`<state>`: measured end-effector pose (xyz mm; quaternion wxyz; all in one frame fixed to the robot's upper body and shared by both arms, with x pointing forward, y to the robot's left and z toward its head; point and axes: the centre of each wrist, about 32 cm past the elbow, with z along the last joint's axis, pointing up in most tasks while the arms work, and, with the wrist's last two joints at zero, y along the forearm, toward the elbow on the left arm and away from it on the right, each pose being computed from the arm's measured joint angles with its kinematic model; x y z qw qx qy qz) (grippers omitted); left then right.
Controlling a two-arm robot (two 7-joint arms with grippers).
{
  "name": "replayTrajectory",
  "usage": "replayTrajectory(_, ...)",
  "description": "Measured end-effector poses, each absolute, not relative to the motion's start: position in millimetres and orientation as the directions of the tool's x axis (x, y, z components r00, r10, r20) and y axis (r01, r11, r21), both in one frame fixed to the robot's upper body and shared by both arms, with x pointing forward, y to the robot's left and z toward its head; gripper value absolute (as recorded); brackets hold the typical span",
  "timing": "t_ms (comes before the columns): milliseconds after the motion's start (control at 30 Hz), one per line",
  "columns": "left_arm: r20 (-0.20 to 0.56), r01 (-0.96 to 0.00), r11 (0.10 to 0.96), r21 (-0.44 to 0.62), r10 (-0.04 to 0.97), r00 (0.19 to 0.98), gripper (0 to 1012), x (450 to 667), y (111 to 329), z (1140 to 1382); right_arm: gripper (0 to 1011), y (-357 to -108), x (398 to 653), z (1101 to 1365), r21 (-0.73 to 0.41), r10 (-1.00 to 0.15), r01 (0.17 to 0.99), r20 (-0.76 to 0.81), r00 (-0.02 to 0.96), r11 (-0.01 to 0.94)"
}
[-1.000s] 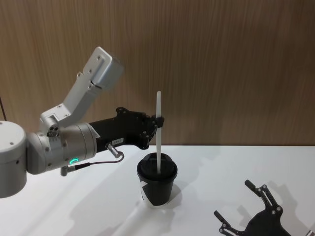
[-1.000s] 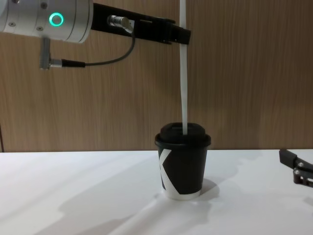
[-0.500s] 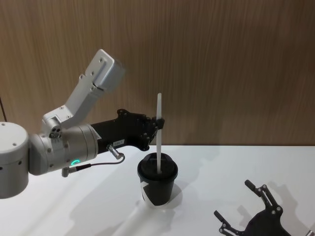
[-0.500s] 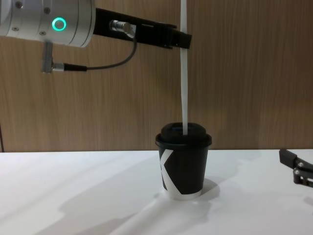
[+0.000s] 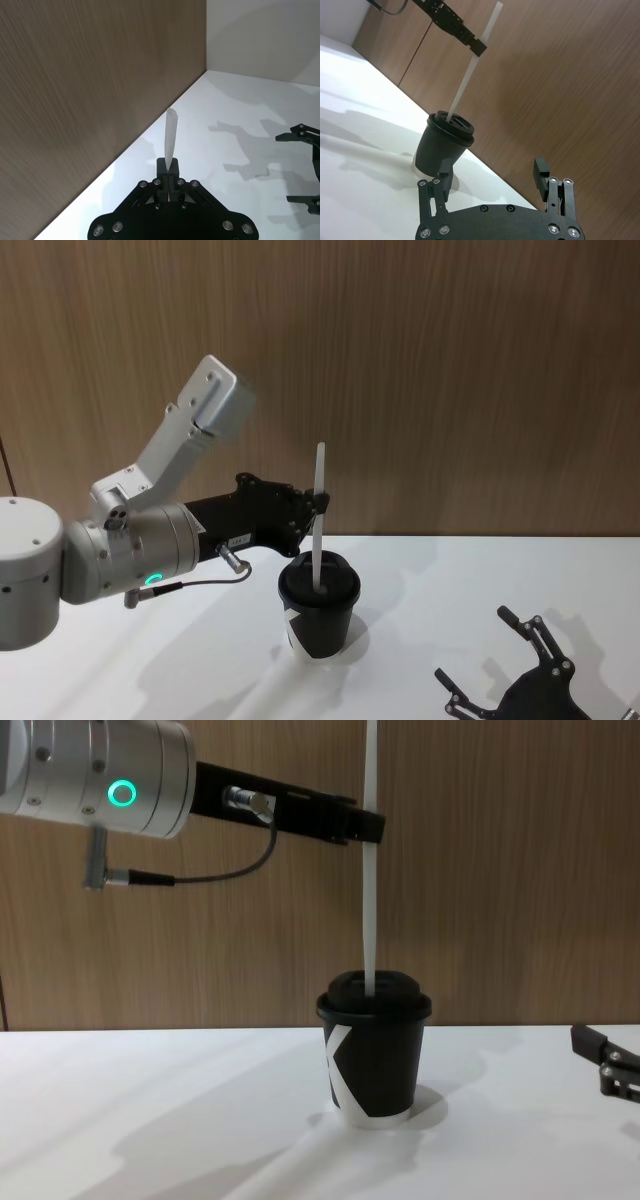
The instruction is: Pick up the straw with one hand, pass it to the other hand, and insert it into the cup.
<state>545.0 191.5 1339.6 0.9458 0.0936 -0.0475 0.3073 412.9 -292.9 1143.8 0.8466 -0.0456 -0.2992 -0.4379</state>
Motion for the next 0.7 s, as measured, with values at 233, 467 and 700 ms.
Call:
replayTrajectory(233,0.147,-0.595,0.788,0.161,0.576,0.804,88,545.9,191.7,1336.1,1001,-292.9,412.9,1143.8,0.185,-0.714,0.769,0.547,0.438,0.612)
replayTrajectory(467,0.147,-0.597,0.784,0.168,0.579,0.802,302,546.5,191.9,1334.1,1001,-292.9,412.9,1143.8,0.185,-0.714,0.769,0.547,0.437,0.612)
replayTrajectory(700,0.147,-0.599,0.782,0.171,0.581,0.801,503,546.8,191.9,1333.1,1001,-292.9,412.9,1143.8,0.185,-0.714,0.769,0.547,0.437,0.612)
